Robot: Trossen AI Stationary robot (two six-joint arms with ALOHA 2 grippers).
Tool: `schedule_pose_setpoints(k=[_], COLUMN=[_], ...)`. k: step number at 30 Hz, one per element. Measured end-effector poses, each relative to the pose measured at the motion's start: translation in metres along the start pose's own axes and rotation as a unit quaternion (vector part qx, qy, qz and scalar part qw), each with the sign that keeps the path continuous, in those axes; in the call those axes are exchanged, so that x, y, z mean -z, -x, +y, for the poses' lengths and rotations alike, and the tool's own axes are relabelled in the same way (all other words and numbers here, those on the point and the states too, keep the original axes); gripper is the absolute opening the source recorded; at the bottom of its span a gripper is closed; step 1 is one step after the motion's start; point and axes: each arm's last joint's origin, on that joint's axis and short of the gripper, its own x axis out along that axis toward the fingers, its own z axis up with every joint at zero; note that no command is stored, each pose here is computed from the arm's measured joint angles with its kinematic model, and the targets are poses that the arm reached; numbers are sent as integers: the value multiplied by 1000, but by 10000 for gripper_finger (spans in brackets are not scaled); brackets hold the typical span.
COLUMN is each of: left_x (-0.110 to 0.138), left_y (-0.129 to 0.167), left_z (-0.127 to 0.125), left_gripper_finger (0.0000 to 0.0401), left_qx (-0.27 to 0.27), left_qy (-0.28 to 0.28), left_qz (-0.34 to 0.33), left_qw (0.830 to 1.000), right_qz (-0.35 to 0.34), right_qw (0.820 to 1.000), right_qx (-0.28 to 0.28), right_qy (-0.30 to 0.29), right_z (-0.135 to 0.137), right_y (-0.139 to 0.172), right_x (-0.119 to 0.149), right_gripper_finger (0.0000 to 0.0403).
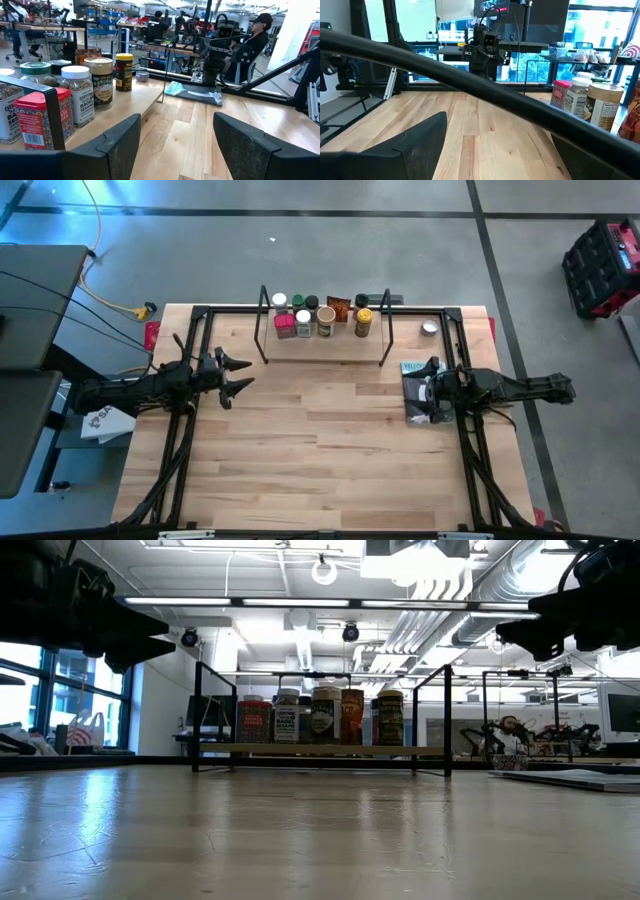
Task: Shelf spices
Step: Return to Home Position
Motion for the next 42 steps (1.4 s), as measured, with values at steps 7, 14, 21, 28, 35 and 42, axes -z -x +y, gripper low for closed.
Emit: schedule_pose_setpoints(k=[7, 14, 21, 28, 35, 42], left_x=[0, -5, -6, -3, -3, -3], left_y=[0, 4, 4, 4, 4, 4], left_z=[0, -4, -6, -6, -6, -6], left_gripper_finger=[245, 245, 245, 245, 246, 245], left_qx=[0, 27, 37, 35, 34, 34], left_qy=[0, 6, 9, 5, 6, 6], left_qz=[0, -27, -34, -21, -21, -21], left_qw=[1000, 999, 999, 999, 999, 999], right_qz=[0, 0, 2, 4, 5, 4], right_qw=[1000, 1000, 1000, 1000, 1000, 1000], right_qx=[0, 0, -1, -1, -2, -3], right_qy=[1, 1, 1, 1, 1, 1], right_z=[0, 0, 0, 0, 0, 0], right_y=[0, 0, 0, 0, 0, 0], right_x=[0, 0, 0, 1, 1, 1], right_gripper_finger=[342, 342, 342, 342, 342, 342])
